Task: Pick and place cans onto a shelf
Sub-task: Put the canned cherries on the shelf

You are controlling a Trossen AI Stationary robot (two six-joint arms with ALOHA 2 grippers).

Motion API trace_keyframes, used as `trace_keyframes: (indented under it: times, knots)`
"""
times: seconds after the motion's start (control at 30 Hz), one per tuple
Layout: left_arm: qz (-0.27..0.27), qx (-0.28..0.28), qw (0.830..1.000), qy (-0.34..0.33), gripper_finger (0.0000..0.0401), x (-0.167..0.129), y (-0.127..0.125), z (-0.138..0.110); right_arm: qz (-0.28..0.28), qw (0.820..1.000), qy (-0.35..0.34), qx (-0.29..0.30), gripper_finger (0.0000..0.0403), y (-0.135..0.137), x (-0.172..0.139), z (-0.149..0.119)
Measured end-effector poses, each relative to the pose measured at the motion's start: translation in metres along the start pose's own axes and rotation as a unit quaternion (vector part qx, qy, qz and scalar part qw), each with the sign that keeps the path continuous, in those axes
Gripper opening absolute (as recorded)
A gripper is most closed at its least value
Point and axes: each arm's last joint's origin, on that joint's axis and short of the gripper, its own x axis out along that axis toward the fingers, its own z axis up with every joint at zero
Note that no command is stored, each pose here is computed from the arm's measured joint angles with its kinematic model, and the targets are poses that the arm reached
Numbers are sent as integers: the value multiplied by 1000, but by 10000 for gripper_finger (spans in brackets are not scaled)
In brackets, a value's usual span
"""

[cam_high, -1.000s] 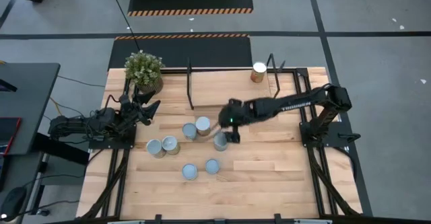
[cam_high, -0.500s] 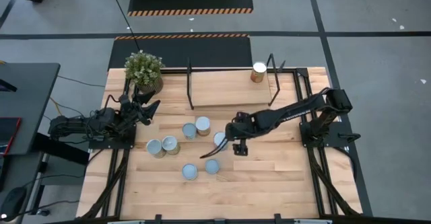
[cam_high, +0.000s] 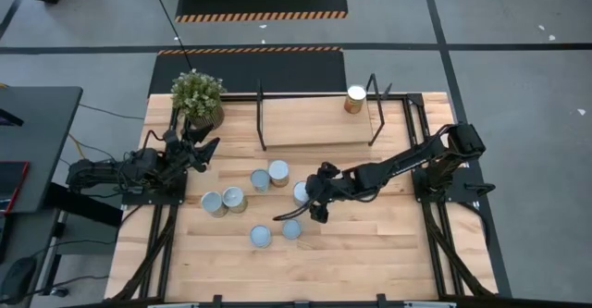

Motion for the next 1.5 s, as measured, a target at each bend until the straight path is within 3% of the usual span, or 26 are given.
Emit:
trace_keyframes:
  times: [0.2, 0.57, 0.73, 1.0, 1.17, 1.33, 1.5]
  knots:
    - [0, 0, 1000, 0, 396, 0, 0, 0, 8, 999, -37, 7, 381, 0, 6, -1]
    - [-6, -1, 1000, 1, 396, 1, -1, 0, 4, 1000, -24, -19, 380, 0, 43, -3]
    - [-9, -2, 1000, 1, 396, 1, -1, 0, 15, 999, -24, -27, 366, -4, 43, 4]
    - [-9, 3, 1000, 2, 396, 1, -1, 0, 29, 998, -2, -52, 305, -34, 17, 20]
    - [-9, 3, 1000, 2, 396, 1, -1, 0, 18, 994, 20, -106, 306, -60, -14, 28]
    - [-9, 3, 1000, 2, 396, 1, -1, 0, -9, 984, 18, -175, 332, -96, -61, 37]
    - [-9, 3, 1000, 1, 396, 1, -1, 0, -57, 980, -3, -190, 324, -141, -90, 39]
